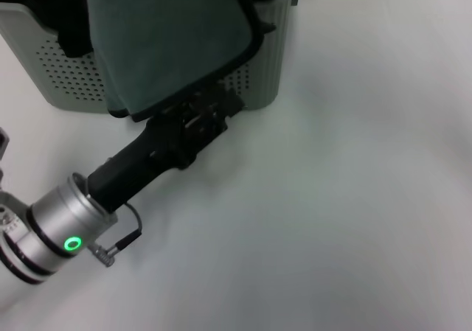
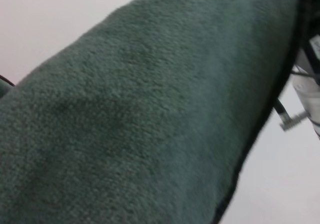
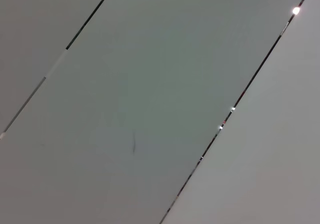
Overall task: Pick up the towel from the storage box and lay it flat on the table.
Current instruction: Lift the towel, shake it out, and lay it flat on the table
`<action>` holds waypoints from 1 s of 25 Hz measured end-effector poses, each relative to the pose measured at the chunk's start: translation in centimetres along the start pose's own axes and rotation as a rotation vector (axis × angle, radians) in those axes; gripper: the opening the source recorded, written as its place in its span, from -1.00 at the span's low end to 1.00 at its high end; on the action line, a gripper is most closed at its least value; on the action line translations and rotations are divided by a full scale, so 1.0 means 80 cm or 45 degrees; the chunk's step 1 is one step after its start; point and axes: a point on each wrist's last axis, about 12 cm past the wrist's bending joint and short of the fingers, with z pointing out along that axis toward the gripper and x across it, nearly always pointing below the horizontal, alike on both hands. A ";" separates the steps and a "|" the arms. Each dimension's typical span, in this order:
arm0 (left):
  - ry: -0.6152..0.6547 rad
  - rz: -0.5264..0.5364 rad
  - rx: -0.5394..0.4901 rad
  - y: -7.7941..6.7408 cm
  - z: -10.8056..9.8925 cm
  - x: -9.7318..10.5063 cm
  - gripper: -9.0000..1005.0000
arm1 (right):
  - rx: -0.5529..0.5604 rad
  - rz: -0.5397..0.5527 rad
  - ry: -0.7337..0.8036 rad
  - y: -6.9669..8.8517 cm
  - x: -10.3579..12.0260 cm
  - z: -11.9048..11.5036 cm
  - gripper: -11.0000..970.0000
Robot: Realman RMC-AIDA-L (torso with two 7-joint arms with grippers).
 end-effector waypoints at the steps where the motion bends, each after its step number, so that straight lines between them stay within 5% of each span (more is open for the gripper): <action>1: -0.002 -0.018 0.004 0.000 0.003 -0.001 0.17 | -0.002 0.000 -0.001 0.001 0.000 0.001 -0.97; 16: -0.059 -0.338 0.040 0.002 0.025 -0.012 0.16 | -0.021 0.000 0.007 0.009 0.001 0.009 -0.97; 25: -0.112 -0.398 0.009 0.002 0.026 -0.009 0.15 | 0.023 -0.017 0.012 0.012 -0.004 0.023 -0.97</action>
